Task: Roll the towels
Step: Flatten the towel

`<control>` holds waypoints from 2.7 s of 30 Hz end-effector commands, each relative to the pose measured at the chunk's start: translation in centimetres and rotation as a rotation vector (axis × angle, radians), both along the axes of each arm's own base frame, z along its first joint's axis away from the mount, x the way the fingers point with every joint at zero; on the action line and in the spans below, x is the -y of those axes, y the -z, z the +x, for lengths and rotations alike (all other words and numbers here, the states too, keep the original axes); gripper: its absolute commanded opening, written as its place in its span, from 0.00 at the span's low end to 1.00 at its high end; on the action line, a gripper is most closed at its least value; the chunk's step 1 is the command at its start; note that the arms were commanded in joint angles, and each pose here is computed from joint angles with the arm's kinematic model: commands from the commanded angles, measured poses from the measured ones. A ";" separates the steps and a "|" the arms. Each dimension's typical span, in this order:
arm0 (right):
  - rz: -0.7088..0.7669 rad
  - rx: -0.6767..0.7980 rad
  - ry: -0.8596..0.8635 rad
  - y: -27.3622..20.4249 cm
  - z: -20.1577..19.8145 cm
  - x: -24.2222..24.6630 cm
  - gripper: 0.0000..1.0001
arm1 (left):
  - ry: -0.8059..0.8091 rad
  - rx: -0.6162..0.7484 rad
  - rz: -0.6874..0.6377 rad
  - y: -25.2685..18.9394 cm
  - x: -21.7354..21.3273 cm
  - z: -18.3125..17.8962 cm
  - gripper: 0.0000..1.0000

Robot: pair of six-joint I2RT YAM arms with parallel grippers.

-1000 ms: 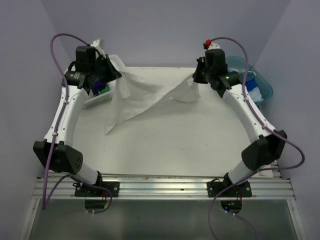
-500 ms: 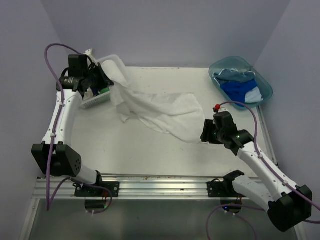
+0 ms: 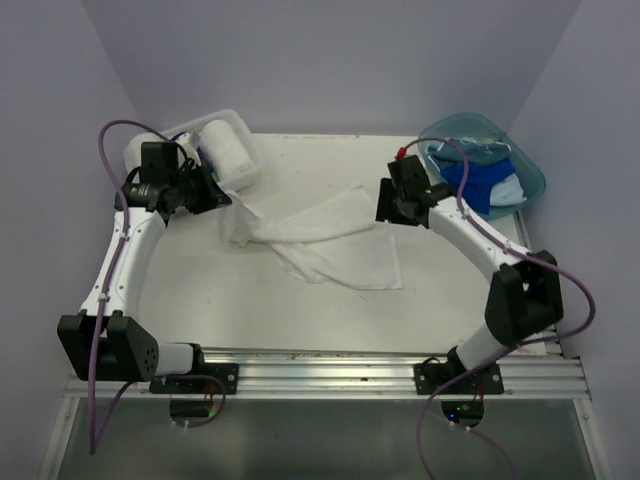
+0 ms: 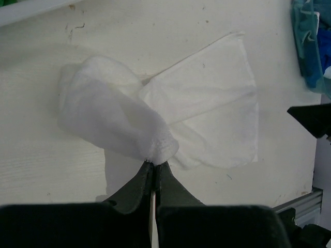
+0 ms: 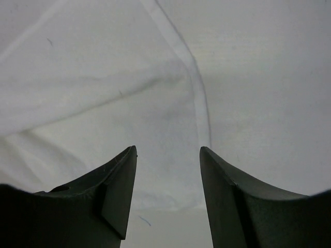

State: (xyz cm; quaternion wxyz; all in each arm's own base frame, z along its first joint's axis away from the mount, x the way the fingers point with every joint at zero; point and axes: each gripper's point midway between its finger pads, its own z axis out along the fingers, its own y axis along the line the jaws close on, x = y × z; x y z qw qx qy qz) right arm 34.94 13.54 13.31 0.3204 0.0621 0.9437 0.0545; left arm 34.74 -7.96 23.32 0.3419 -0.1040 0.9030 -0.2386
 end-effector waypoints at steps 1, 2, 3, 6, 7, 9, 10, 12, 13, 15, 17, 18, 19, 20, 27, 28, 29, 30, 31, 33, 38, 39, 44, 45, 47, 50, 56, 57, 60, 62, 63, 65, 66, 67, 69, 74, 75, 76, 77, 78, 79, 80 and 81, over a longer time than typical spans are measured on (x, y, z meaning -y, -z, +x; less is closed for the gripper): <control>-0.046 0.092 0.001 -1.5 6.2 -1.4 0.56 | 0.033 0.034 0.000 -0.5 0.2 -1.2 0.00; -0.058 0.087 0.008 -1.0 7.2 -1.7 0.57 | 0.035 0.031 0.000 -0.4 0.2 -1.4 0.00; -0.065 0.091 0.011 -1.0 8.2 -2.0 0.57 | 0.036 0.025 -0.001 -0.1 0.2 -1.6 0.00; -0.102 0.084 0.031 -0.2 11.9 -2.9 0.59 | 0.043 0.021 -0.005 0.0 0.3 -2.0 0.00; -0.115 0.069 0.040 0.5 13.4 -3.3 0.59 | 0.043 0.017 -0.003 0.1 0.3 -2.1 0.00; -0.125 0.052 0.051 1.3 14.5 -3.7 0.59 | 0.043 0.016 -0.001 0.1 0.3 -2.0 0.00; -0.124 0.050 0.057 1.9 15.3 -4.0 0.60 | 0.042 0.015 0.001 0.1 0.2 -2.1 0.00; -0.118 0.049 0.052 2.7 16.1 -4.7 0.60 | 0.044 0.018 0.003 0.0 0.2 -2.0 0.00; -0.112 0.062 0.055 2.2 16.8 -5.0 0.61 | 0.041 0.013 0.004 0.2 0.2 -2.0 0.00; -0.130 0.033 0.046 4.1 17.2 -5.7 0.61 | 0.041 0.011 0.004 0.2 0.2 -2.0 0.00; -0.130 0.021 0.036 5.3 17.7 -6.6 0.63 | 0.043 0.005 0.002 0.3 0.2 -2.0 0.00; -0.128 0.016 0.035 5.9 17.8 -6.8 0.63 | 0.043 0.003 0.000 0.4 0.2 -2.0 0.00; -0.114 0.023 0.041 5.9 18.2 -7.1 0.63 | 0.042 0.003 -0.001 0.4 0.2 -2.0 0.00; -0.110 0.018 0.044 6.3 18.3 -7.3 0.63 | 0.039 0.002 0.002 0.4 0.2 -2.0 0.00; -0.130 -0.003 0.063 9.7 19.2 -7.5 0.58 | 0.038 -0.007 0.000 0.7 0.2 -2.4 0.00; -0.139 0.001 0.068 9.6 19.3 -7.4 0.54 | 0.038 -0.005 0.003 0.6 0.2 -2.4 0.00; -0.144 0.006 0.067 9.6 19.4 -7.3 0.52 | 0.039 -0.006 0.006 0.7 0.1 -2.5 0.00; -0.148 0.007 0.068 9.6 19.5 -7.1 0.50 | 0.039 -0.007 0.006 0.7 0.1 -2.5 0.00; -0.149 0.008 0.065 9.5 19.5 -7.2 0.45 | 0.039 -0.001 0.006 0.6 0.1 -2.6 0.00; -0.151 0.010 0.065 9.6 19.5 -7.1 0.38 | 0.038 -0.006 0.007 0.7 0.1 -2.6 0.00; -0.143 0.001 0.058 9.8 19.4 -7.2 0.09 | 0.035 0.000 0.016 0.4 0.0 -2.6 0.00; -0.144 0.001 0.055 9.6 19.3 -7.3 0.00 | 0.034 -0.001 0.017 0.4 -0.1 -2.7 0.00; -0.124 0.068 0.052 5.9 19.6 -7.2 0.00 | 0.029 0.002 0.024 0.2 -0.2 -2.6 0.00; -0.123 0.080 0.049 5.2 19.7 -7.1 0.00 | 0.028 0.003 0.023 0.2 -0.2 -2.5 0.00; -0.116 0.111 0.051 3.5 19.9 -6.9 0.00 | 0.028 0.011 0.021 -0.1 -0.2 -2.5 0.00; -0.096 0.171 0.061 0.0 20.1 -6.4 0.00 | 0.026 0.029 0.023 -0.7 -0.2 -2.1 0.00; 0.013 0.372 0.108 -10.9 20.8 -4.1 0.00 | 0.029 0.085 0.035 -3.2 -0.3 0.9 0.00; 0.036 0.419 0.112 -13.0 21.1 -3.7 0.00 | 0.032 0.068 0.035 -3.1 -0.3 1.6 0.00; 0.077 0.568 0.135 -20.8 20.2 -1.4 0.00 | 0.026 0.144 0.060 -7.3 -0.7 3.3 0.00; 0.098 0.671 0.163 -26.0 18.4 0.8 0.00 | 0.016 0.235 0.084 -11.3 -1.1 3.9 0.00; 0.100 0.699 0.172 -26.7 18.0 1.5 0.00 | -0.011 0.233 0.090 -11.8 -2.2 4.1 0.00; 0.123 0.796 0.197 -30.9 15.0 3.7 0.00 | -0.027 0.288 0.098 -14.2 -2.9 4.1 0.00; 0.108 0.788 0.204 -29.2 14.7 4.3 0.00 | -0.036 0.311 0.101 -15.1 -3.2 3.9 0.00; 0.103 0.807 0.222 -29.6 13.5 5.2 0.00 | -0.038 0.311 0.100 -15.0 -3.4 3.6 0.00; 0.089 0.833 0.246 -28.5 10.3 6.7 0.00 | -0.023 0.349 0.089 -15.6 -3.0 2.7 0.00; 0.051 0.815 0.361 -20.9 3.5 10.3 0.00 | 0.039 0.255 0.063 -8.5 -1.9 -1.1 0.00; 0.058 0.771 0.386 -17.1 1.4 11.0 0.01 | 0.046 0.271 0.062 -8.1 -1.7 -2.3 0.00; 0.053 0.755 0.410 -15.3 0.3 11.6 0.09 | 0.064 0.179 0.045 -4.0 -1.4 -3.6 0.00; 0.045 0.725 0.437 -13.4 -0.8 12.1 0.21 | 0.072 0.144 0.035 -2.4 -1.2 -4.5 0.07; 0.037 0.613 0.497 -8.7 -2.6 12.8 0.39 | 0.076 0.134 0.025 -1.5 -0.9 -5.7 0.18; 0.050 0.608 0.533 -8.1 -3.9 13.4 0.46 | 0.081 0.054 0.007 1.8 -0.7 -7.0 0.44; 0.044 0.585 0.555 -6.9 -4.7 13.7 0.52 | 0.082 0.044 -0.015 2.4 -0.4 -7.8 0.56; 0.036 0.535 0.577 -4.8 -5.9 14.0 0.59 | 0.078 0.022 -0.025 3.2 -0.2 -8.3 0.67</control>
